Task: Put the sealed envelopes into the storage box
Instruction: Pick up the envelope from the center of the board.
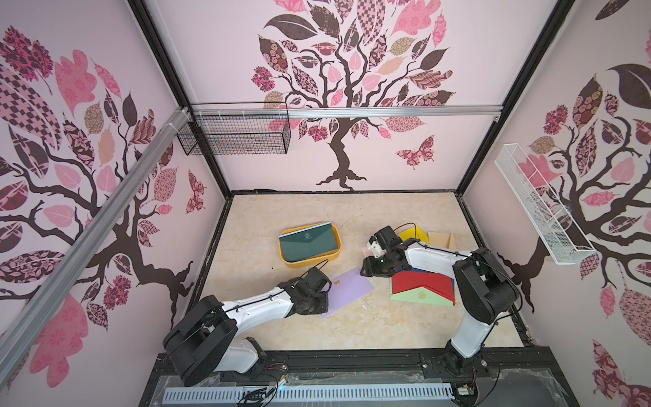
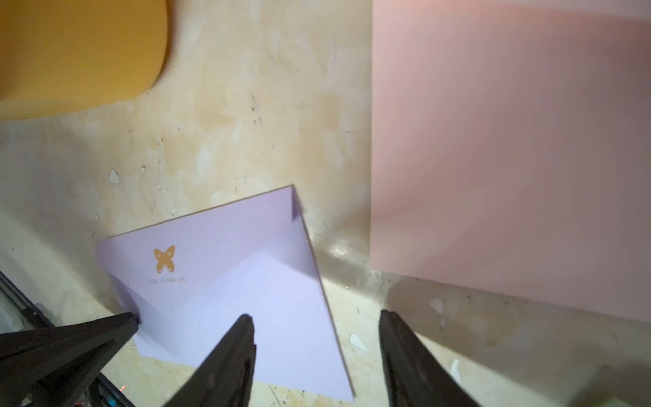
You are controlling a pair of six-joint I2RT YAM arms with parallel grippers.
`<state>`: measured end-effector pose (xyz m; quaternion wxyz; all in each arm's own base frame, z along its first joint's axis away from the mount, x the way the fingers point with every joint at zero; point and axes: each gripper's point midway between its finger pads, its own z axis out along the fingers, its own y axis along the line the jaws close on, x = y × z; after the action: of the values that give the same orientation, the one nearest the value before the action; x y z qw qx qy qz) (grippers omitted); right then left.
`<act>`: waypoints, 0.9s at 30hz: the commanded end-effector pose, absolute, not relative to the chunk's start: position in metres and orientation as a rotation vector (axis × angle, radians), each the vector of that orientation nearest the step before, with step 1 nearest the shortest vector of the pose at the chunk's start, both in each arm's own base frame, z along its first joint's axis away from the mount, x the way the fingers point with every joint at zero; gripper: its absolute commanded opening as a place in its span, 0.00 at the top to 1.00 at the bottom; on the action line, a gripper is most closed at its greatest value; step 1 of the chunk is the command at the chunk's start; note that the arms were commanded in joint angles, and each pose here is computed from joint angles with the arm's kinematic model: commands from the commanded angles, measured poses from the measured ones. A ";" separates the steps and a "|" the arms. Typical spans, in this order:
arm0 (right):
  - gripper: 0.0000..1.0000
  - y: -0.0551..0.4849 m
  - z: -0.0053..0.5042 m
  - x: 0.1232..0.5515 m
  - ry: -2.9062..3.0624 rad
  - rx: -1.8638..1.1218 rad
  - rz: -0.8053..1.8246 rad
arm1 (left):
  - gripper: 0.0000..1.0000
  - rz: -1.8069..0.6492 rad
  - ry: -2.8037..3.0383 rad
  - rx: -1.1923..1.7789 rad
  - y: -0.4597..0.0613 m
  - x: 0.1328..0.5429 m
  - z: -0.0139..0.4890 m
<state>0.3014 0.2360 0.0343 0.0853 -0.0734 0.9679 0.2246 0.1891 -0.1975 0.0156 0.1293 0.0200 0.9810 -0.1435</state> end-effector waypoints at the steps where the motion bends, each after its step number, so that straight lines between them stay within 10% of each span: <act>1: 0.41 0.234 0.034 0.290 2.906 -0.205 0.692 | 0.99 -0.098 2.934 0.050 -0.146 0.171 -0.002; 27: 0.44 0.281 0.043 0.250 2.890 -0.102 1.285 | 0.99 -0.099 2.977 0.011 -0.147 0.170 -0.019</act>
<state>0.2615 0.2672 0.0386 0.0197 -0.0349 0.9279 0.3707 0.1928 -0.1812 0.0128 0.1263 0.0079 0.9868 -0.1015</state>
